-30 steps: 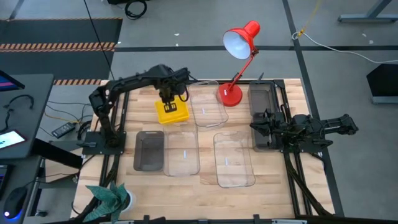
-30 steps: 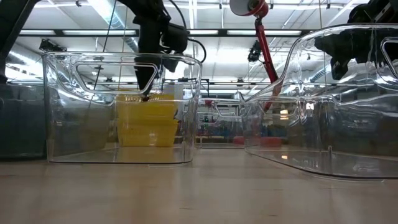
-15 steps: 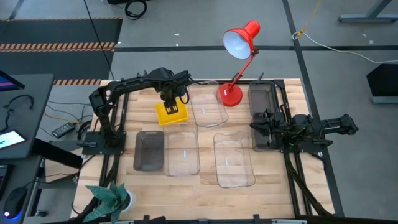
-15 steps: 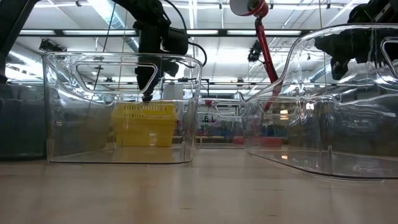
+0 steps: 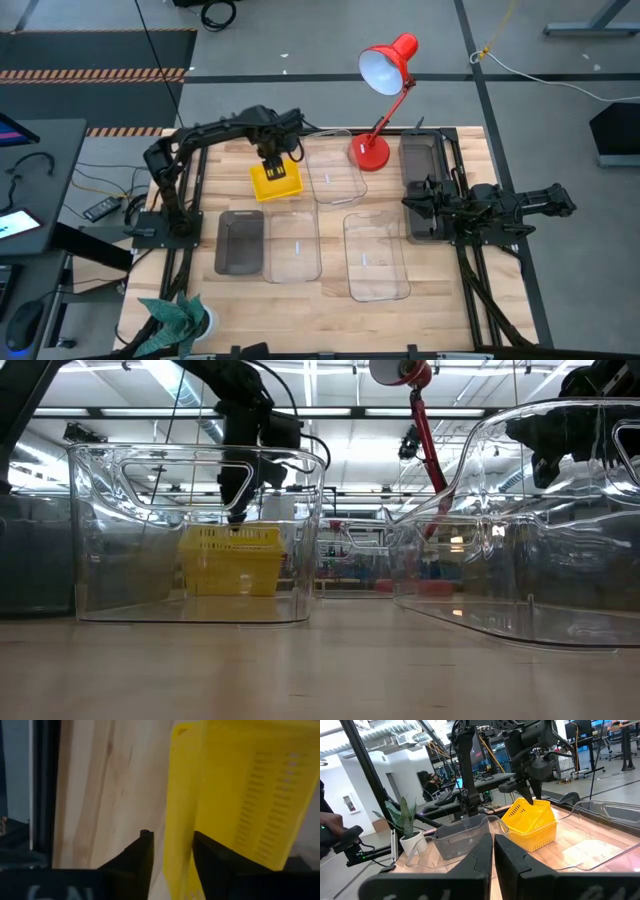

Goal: Stack baskets by color
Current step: Stack the top yellow bin on the bottom yellow bin

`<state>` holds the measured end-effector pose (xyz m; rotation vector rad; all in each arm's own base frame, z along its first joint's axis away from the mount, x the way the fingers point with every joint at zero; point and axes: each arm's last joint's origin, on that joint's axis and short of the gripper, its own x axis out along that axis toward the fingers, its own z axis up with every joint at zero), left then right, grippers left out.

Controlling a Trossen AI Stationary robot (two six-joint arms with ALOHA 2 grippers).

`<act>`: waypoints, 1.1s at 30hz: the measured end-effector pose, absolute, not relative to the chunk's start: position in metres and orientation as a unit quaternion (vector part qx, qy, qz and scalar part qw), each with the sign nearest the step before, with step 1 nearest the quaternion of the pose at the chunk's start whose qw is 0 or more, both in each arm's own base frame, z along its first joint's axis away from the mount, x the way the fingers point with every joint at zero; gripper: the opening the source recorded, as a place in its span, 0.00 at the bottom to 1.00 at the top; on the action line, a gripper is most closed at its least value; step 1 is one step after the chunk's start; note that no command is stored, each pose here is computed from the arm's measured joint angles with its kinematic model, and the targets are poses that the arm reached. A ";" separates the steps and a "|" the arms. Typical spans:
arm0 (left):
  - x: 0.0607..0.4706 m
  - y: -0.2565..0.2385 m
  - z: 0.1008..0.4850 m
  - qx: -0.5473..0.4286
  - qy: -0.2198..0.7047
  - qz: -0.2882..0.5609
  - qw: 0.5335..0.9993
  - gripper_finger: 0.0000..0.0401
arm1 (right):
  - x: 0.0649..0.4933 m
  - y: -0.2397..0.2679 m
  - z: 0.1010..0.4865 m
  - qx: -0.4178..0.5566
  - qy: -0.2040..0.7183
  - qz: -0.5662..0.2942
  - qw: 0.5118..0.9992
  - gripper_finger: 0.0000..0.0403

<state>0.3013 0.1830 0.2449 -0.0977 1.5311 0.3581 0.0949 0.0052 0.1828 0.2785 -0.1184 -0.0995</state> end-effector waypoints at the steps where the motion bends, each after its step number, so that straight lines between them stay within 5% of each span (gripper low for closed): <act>1: 0.303 0.182 0.242 -0.042 0.685 0.162 0.709 0.31 | 0.095 0.005 0.183 0.139 -0.059 -0.049 0.987 0.06; 10: 0.299 0.180 0.217 -0.018 0.701 0.156 0.696 0.19 | 0.095 0.005 0.183 0.139 -0.059 -0.049 0.987 0.06; 16: 0.299 0.180 0.215 -0.044 0.690 0.131 0.711 0.02 | 0.095 0.005 0.183 0.139 -0.059 -0.049 0.987 0.06; 28: 0.294 0.184 0.215 -0.094 0.682 0.108 0.717 0.02 | 0.095 0.005 0.183 0.139 -0.059 -0.049 0.987 0.06; 33: 0.295 0.185 0.215 -0.092 0.677 0.110 0.721 0.14 | 0.095 0.005 0.183 0.139 -0.059 -0.049 0.987 0.06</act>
